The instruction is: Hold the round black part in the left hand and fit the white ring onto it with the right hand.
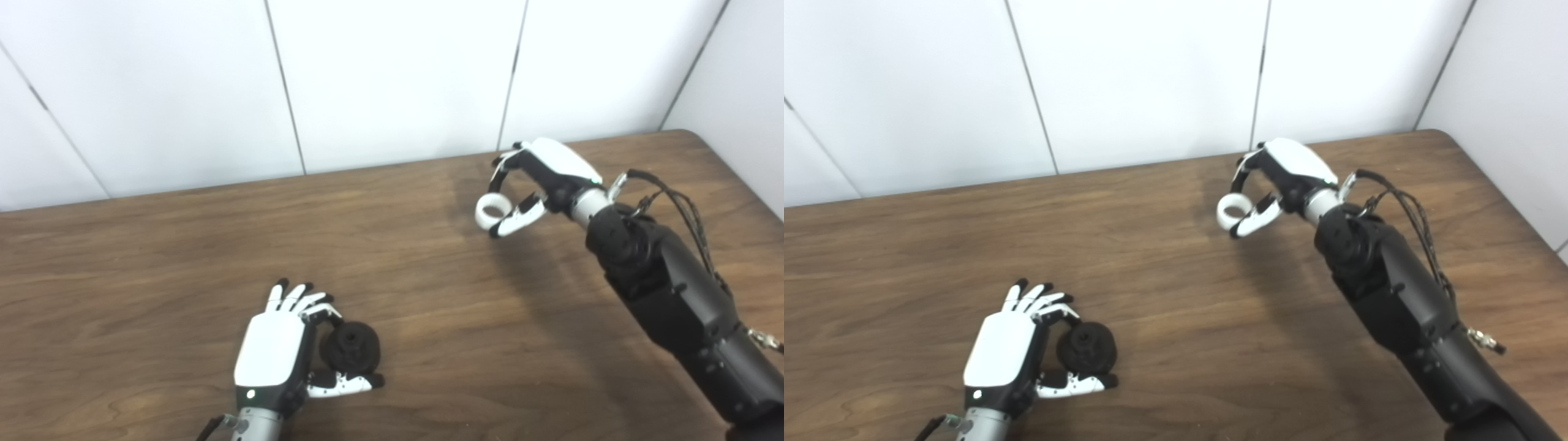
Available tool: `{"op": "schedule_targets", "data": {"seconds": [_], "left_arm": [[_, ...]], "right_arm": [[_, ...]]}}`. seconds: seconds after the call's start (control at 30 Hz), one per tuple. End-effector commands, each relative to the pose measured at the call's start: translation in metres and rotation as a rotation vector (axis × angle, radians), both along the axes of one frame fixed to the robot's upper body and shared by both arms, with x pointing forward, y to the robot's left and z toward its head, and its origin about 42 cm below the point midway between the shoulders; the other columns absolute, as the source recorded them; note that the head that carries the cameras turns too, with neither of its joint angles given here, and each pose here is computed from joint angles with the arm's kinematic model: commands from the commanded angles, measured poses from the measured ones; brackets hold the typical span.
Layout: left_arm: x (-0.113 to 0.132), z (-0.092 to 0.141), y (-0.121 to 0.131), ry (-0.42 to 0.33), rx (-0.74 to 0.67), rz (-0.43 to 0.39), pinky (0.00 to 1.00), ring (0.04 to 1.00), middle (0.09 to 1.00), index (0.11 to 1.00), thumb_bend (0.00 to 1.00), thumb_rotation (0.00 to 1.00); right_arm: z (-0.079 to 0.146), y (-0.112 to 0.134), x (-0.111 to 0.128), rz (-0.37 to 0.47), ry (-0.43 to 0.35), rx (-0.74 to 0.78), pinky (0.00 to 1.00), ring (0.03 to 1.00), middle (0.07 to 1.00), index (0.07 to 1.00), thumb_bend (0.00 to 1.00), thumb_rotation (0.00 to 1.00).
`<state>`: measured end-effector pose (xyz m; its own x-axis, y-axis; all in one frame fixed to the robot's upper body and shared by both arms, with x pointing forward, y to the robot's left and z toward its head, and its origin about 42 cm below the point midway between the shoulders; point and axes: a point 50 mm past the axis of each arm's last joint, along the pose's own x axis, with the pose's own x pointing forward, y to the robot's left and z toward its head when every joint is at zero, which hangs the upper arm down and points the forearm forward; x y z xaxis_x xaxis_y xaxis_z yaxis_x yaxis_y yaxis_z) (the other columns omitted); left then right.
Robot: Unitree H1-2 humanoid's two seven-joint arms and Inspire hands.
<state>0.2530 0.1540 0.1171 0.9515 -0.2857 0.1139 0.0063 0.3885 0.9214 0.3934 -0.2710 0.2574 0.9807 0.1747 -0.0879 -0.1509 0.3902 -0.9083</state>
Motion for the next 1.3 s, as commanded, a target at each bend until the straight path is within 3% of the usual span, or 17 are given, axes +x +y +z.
{"op": "schedule_targets", "data": {"seconds": [0.0, 0.4, 0.7, 1.27], "left_arm": [[-0.006, -0.009, -0.004, 0.044, 0.028, -0.009, 1.0, 0.903, 0.786, 0.484, 0.53, 0.06], [-0.007, -0.007, -0.016, 0.048, 0.033, -0.007, 1.0, 0.915, 0.796, 0.484, 0.53, 0.06], [-0.006, -0.006, -0.024, 0.039, 0.021, -0.006, 1.0, 0.914, 0.796, 0.484, 0.53, 0.06], [-0.004, -0.001, -0.028, 0.036, 0.008, 0.003, 1.0, 0.911, 0.789, 0.484, 0.53, 0.06]], "right_arm": [[0.023, 0.012, -0.004, 0.043, -0.065, -0.006, 1.0, 0.993, 0.846, 0.484, 0.52, 0.14], [0.023, 0.069, -0.043, 0.251, -0.034, 0.027, 1.0, 0.989, 0.861, 0.482, 0.53, 0.14], [0.026, 0.089, -0.066, 0.357, -0.019, 0.061, 1.0, 0.981, 0.856, 0.482, 0.53, 0.14], [0.019, 0.117, -0.082, 0.456, 0.021, 0.081, 1.0, 0.991, 0.863, 0.482, 0.52, 0.14]]}}
